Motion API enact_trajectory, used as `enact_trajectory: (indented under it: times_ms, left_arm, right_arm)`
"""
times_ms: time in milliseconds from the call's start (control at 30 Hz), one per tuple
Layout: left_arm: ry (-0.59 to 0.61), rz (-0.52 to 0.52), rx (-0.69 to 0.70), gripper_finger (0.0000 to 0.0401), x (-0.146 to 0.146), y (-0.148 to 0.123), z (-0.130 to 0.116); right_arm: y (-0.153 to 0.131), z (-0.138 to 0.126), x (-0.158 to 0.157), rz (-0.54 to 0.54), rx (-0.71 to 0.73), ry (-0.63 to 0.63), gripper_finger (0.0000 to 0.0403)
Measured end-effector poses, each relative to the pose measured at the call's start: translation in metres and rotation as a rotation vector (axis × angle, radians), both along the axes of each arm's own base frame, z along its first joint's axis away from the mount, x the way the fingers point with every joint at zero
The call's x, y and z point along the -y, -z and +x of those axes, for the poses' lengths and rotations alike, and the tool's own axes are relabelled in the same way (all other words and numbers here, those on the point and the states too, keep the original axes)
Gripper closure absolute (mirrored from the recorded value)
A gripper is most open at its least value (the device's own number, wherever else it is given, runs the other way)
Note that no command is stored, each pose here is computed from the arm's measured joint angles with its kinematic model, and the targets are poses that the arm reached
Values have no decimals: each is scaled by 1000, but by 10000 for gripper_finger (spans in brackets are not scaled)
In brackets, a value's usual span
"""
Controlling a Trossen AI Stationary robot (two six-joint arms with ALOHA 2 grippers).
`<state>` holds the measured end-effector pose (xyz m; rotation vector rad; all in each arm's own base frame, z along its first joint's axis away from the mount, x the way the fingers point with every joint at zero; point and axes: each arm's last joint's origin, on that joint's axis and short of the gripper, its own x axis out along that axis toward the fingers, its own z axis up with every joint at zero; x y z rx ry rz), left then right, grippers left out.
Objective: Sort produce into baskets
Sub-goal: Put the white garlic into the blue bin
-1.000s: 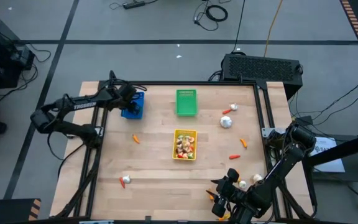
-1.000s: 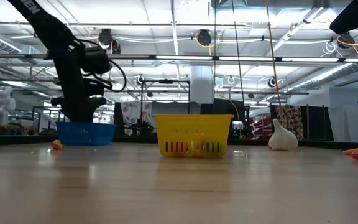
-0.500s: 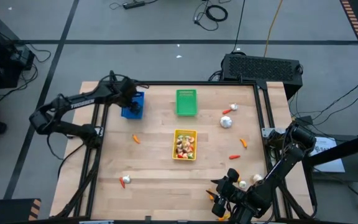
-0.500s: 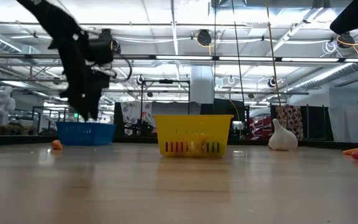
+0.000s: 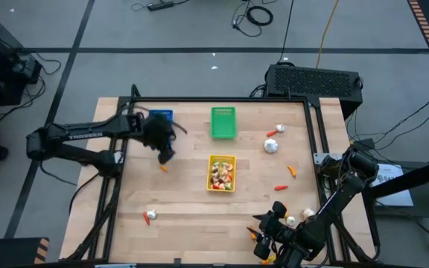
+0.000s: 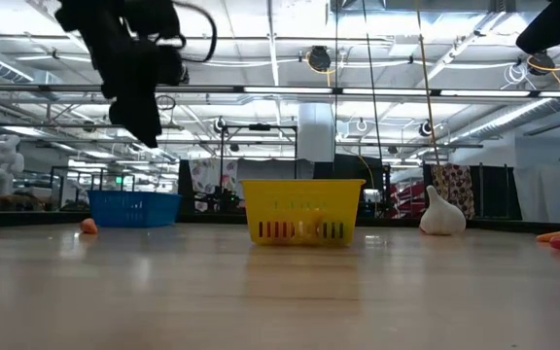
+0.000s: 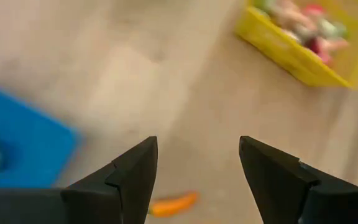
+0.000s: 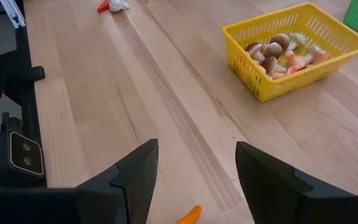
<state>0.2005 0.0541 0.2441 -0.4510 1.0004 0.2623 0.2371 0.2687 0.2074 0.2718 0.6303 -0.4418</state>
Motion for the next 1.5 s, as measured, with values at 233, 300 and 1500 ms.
enact_trajectory:
  times_ms: [233,300,1500]
  left_arm:
    - [151,24,185,168,48,-6,30]
    - [194,40,235,168,61,-5,40]
    - [679,276,454,168,162,53,100]
  right_arm:
    - [0,0,0,-1,1,2,198]
    - [0,0,0,3,3,3,198]
    - [14,-33,34,402,-808,662,237]
